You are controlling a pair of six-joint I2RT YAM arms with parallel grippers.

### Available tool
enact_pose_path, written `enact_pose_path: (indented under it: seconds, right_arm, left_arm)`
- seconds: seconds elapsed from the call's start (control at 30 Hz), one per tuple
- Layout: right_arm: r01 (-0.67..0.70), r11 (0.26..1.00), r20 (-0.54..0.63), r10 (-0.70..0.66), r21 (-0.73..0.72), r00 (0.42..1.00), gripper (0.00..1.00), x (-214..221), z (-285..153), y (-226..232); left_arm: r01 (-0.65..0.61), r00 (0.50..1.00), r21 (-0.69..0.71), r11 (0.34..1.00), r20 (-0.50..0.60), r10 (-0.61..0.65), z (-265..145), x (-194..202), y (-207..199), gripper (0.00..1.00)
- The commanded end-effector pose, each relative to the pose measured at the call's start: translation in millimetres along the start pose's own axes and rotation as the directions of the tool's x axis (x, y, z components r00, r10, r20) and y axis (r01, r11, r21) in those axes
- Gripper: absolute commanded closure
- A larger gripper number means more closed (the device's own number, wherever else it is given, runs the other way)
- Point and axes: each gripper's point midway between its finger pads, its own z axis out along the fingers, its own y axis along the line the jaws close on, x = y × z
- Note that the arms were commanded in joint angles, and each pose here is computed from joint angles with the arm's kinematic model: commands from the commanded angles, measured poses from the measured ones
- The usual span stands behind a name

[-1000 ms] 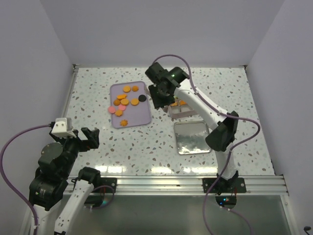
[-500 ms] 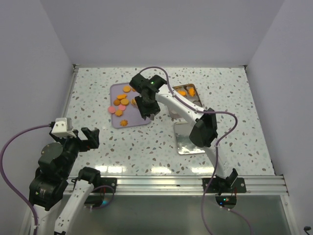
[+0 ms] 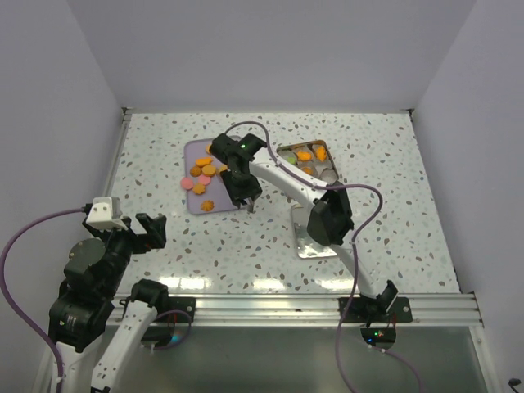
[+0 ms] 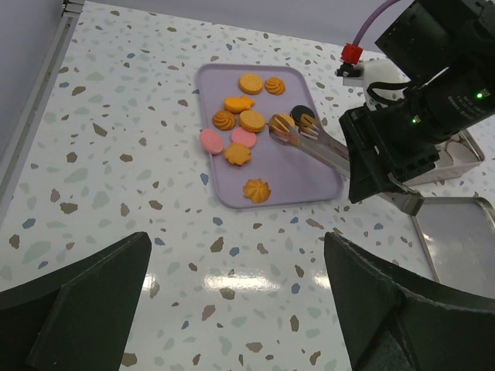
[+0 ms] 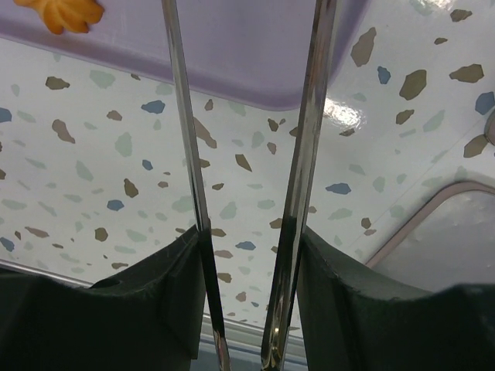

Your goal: Pack the cookies

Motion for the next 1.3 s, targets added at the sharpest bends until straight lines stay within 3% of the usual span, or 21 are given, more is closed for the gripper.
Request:
enact_pose_path:
  seconds: [0.0,0.4,0.67,0.8,1.27]
  right_arm:
    - [0.013,1.000,-0.044,-0.013,0.009,0.999,0.52,9,-7,0]
    - [0.017,0.999,-0.073,-0.015,0.031,0.997,0.52,9,13,-1]
    - [0.027,0.998,-0.089,-0.022,0.065,0.996,0.65,14,16,-8]
    - [0.030,0.997,-0.085,-0.024,0.077,0.996,0.67,14,14,-11]
    - [-0.040,0.999,0.066,0.038,0.021,0.997,0.68,-8,-52,-18]
  left_arm:
    - [-0.005,0.999,0.006,1.000,0.031,0.005,3,-8,-2,0.00]
    - [-0.007,1.000,0.005,1.000,0.026,0.007,4,-7,-2,0.00]
    - [-0.008,1.000,0.006,1.000,0.020,0.008,5,-7,-3,0.00]
    - [-0.008,1.000,0.008,1.000,0.020,0.008,5,-7,-3,0.00]
    - [-0.010,1.000,0.011,1.000,0.021,0.009,5,-7,-4,0.00]
